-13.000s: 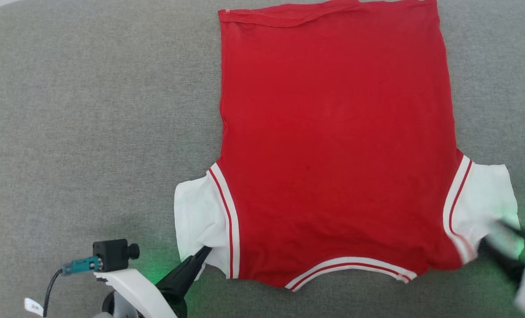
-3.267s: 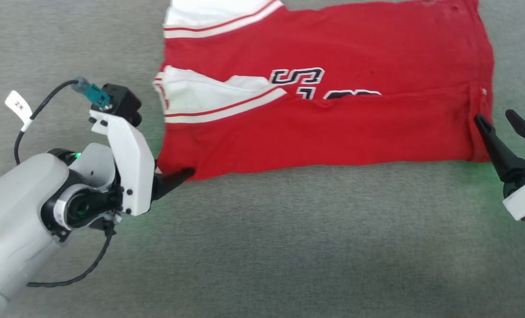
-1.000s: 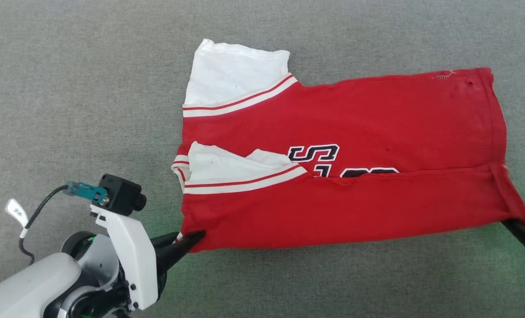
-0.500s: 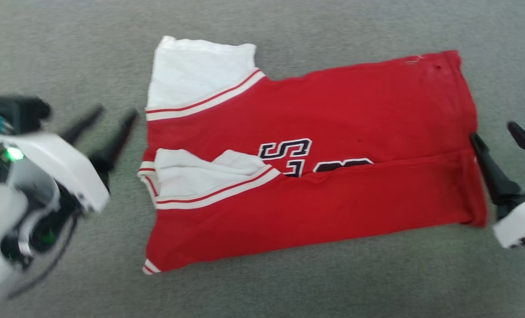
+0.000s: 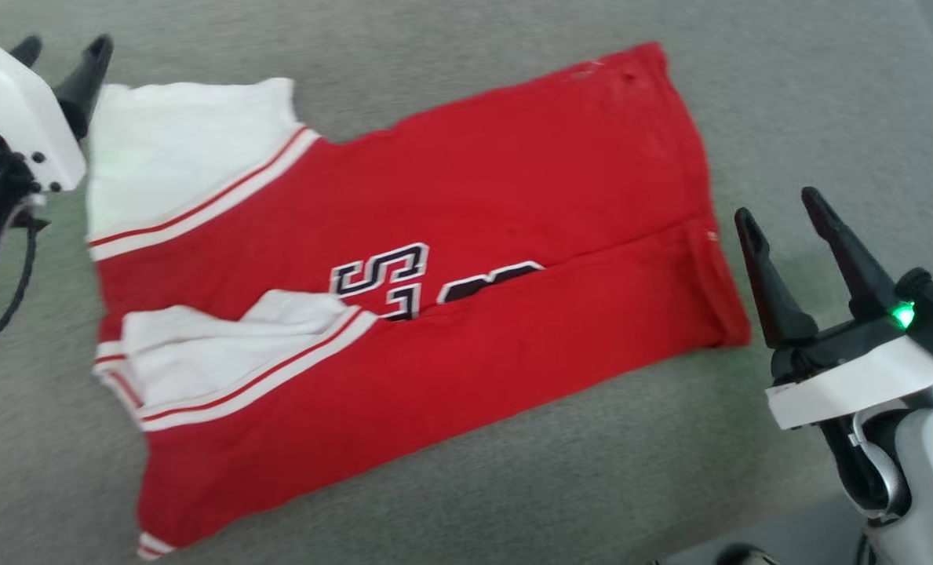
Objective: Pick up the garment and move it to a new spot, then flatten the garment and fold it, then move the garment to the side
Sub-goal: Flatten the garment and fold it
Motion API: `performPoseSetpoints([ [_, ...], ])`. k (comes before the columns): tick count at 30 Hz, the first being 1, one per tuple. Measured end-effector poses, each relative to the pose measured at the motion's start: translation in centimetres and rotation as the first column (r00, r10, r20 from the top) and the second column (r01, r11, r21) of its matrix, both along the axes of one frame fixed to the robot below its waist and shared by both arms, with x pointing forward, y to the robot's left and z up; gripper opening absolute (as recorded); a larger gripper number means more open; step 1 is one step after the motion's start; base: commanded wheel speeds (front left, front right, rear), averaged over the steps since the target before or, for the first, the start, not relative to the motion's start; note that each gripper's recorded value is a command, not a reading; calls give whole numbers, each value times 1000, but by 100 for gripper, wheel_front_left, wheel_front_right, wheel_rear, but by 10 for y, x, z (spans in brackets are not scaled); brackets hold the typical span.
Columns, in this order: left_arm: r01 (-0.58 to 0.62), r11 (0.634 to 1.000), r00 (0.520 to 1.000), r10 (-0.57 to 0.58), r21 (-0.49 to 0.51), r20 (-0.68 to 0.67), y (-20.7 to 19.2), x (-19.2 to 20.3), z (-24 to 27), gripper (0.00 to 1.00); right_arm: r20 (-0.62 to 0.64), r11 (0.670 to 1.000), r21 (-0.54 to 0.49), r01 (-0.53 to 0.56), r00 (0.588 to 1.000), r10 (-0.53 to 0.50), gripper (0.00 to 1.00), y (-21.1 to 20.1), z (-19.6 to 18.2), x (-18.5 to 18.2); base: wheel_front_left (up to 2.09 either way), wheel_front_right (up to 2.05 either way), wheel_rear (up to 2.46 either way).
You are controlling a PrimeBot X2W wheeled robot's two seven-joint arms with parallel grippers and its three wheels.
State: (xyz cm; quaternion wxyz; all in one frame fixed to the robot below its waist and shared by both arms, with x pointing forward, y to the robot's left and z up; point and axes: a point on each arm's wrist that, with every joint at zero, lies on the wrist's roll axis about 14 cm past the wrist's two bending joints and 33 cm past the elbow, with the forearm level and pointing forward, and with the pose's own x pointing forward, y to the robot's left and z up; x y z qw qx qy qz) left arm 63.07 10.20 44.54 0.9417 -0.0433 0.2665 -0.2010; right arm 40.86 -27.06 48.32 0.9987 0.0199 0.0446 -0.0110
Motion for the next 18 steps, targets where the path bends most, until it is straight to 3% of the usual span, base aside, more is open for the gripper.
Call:
performPoseSetpoints([
  [3,22,998,983,-10,62,-182,-4,0,-29,100,-3,999,-1,33,999,-33,100,-9,-1,-8,0,0,0],
  [6,67,993,935,-28,96,-354,-8,-9,-51,100,-21,999,1,52,998,-52,100,-13,-4,-15,0,0,0],
  [11,105,986,859,-24,130,-511,-6,-17,-67,100,-50,997,-2,71,996,-71,100,-19,-12,-20,0,0,0],
  [12,109,988,846,-34,109,-532,-9,-19,-68,86,-53,997,-1,71,996,-71,100,-19,-13,-19,0,0,0],
  [13,102,990,839,-36,93,-544,-11,-19,-68,56,-57,998,2,70,996,-69,100,-19,-14,-18,0,0,0],
  [15,116,988,835,-42,101,-548,-11,-20,-70,22,-67,999,-8,54,996,-54,100,-18,-16,-14,0,0,0],
  [16,127,986,837,-50,105,-545,-11,-20,-71,0,-70,999,-14,42,997,-43,100,-18,-15,-10,0,0,0],
  [18,122,988,839,-50,99,-541,-9,-19,-73,0,-87,999,-30,14,996,-16,100,-16,-15,-1,0,0,0],
])
